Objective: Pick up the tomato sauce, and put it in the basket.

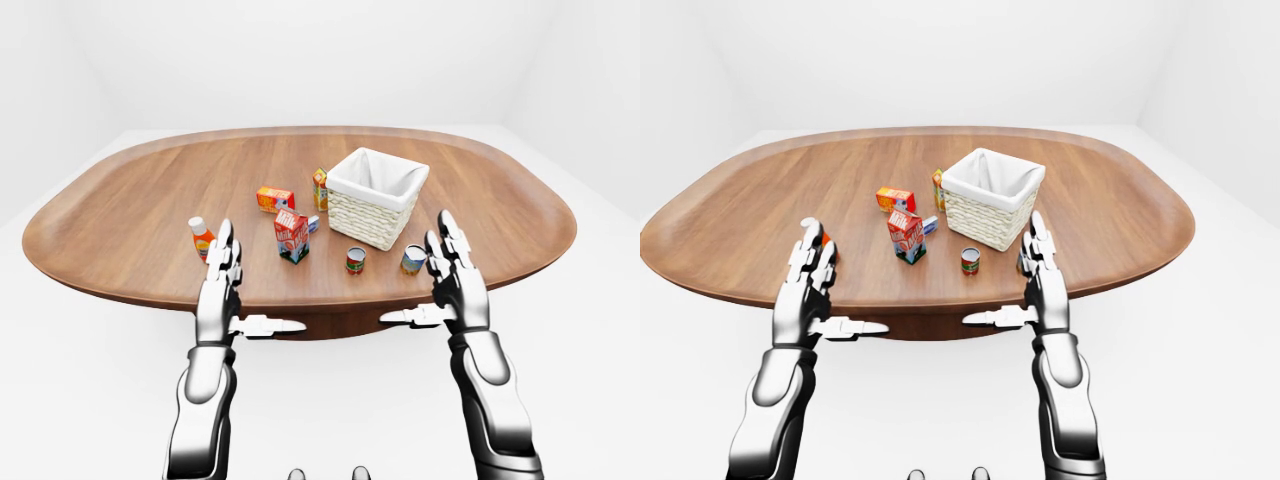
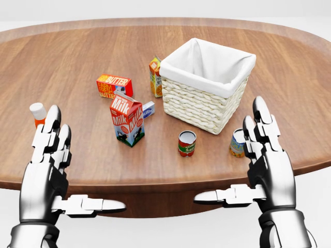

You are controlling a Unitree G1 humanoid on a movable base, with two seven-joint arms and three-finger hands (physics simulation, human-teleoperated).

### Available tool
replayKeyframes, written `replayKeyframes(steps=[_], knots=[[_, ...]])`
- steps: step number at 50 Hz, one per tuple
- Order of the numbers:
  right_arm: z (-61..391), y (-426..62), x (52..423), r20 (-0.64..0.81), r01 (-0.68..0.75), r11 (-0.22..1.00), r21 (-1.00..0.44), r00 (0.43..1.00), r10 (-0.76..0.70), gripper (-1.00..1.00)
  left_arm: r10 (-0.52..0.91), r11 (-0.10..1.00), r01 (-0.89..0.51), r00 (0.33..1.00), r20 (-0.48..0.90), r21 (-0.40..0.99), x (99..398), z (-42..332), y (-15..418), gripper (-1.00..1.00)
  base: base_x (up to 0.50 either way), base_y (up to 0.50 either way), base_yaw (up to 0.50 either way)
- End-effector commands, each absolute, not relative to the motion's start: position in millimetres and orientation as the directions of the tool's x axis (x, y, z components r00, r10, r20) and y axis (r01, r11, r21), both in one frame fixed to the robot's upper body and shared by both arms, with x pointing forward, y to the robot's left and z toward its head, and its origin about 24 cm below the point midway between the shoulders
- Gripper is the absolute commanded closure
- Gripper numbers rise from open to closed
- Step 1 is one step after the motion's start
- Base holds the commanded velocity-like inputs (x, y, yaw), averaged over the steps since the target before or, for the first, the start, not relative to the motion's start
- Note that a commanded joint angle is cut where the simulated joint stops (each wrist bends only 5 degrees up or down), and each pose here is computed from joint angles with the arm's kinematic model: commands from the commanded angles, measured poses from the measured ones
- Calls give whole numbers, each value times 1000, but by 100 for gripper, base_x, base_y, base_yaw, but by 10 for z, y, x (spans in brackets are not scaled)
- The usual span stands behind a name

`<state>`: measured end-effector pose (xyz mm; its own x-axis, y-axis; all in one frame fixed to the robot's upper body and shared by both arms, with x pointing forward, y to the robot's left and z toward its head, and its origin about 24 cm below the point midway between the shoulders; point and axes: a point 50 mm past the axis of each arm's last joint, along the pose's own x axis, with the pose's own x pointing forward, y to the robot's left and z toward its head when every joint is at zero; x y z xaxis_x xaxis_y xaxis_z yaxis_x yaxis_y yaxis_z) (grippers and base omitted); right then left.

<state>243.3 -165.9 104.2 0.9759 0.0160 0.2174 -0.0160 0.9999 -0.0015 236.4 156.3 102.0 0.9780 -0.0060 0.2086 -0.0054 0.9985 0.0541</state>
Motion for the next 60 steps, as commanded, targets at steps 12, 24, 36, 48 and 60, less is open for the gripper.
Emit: replayKeyframes(steps=[12, 24, 36, 48, 60], knots=[[1134, -1654, 2370, 262, -79, 996, 30, 963, 68, -100, -8, 998, -5, 975, 223, 57, 2355, 1054, 1558, -100, 42, 0, 0], [1125, -1644, 2326, 259, -83, 996, 30, 963, 73, -100, -7, 998, -5, 976, 218, 55, 2356, 1042, 1557, -100, 27, 0, 0], [1088, -1623, 2326, 241, -93, 996, 8, 966, 88, -100, -8, 998, -5, 975, 223, 56, 2353, 1053, 1555, -100, 0, -38, 0], [1073, -1620, 2326, 235, -94, 996, 8, 968, 89, -100, -8, 998, -5, 974, 225, 56, 2348, 1058, 1555, -100, 0, -50, 0], [1081, -1623, 2320, 239, -94, 995, 11, 967, 89, -100, -8, 998, -5, 975, 224, 55, 2347, 1056, 1552, -100, 0, -50, 0]])
